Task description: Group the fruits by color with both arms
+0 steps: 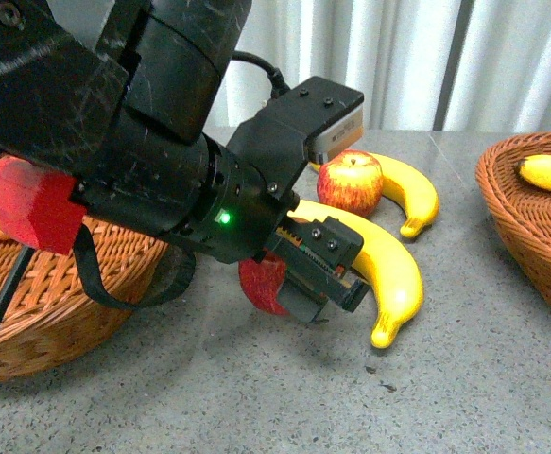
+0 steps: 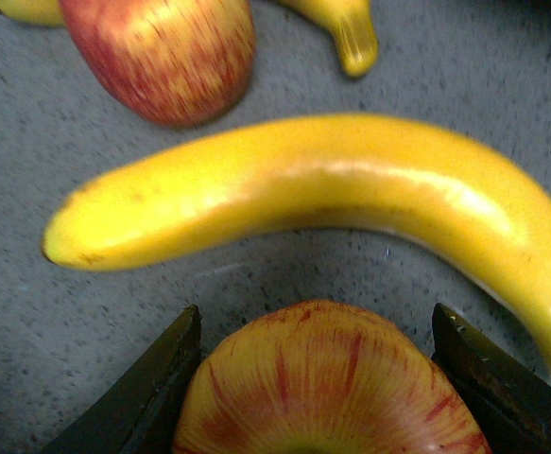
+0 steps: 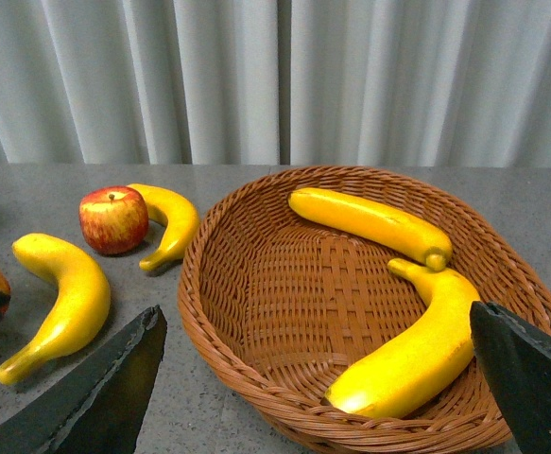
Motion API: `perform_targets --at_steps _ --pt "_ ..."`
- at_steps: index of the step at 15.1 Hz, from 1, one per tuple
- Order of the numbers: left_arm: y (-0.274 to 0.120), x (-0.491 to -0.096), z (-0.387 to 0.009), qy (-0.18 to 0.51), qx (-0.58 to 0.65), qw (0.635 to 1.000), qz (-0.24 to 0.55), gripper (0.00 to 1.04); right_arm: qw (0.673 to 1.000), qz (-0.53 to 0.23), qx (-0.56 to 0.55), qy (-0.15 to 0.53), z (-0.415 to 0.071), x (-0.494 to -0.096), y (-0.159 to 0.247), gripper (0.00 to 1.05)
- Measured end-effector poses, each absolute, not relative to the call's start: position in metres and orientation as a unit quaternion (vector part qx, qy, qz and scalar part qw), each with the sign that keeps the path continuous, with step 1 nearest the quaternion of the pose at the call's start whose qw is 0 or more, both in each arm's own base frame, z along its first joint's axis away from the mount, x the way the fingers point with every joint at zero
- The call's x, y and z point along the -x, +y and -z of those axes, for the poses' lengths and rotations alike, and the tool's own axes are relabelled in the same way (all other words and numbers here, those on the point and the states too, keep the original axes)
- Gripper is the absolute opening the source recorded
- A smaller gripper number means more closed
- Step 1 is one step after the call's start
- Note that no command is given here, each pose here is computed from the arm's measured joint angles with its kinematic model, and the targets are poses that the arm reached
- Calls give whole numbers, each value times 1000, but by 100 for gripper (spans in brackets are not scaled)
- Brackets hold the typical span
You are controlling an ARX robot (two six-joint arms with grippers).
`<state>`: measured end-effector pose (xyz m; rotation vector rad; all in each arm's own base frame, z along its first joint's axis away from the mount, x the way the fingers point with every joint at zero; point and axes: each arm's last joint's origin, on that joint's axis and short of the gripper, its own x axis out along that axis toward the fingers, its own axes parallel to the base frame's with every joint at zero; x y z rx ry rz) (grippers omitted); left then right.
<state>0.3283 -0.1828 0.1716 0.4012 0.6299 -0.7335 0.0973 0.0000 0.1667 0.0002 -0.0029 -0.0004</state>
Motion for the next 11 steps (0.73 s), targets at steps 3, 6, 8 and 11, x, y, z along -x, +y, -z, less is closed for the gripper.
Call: perform_targets --at_steps 3,6,8,11 --pt "-159 -332 -222 256 -138 916 277 66 1000 0 0 -1 -167 -97 0 98" --pt "-99 -334 -248 249 -54 961 106 65 1000 0 0 -1 -167 -97 0 98" --pt "-71 -326 -234 283 -16 958 34 65 1000 0 0 -1 -167 -97 0 98" --pt "-55 -318 -210 315 10 949 -11 65 1000 0 0 -1 -167 -97 0 98"
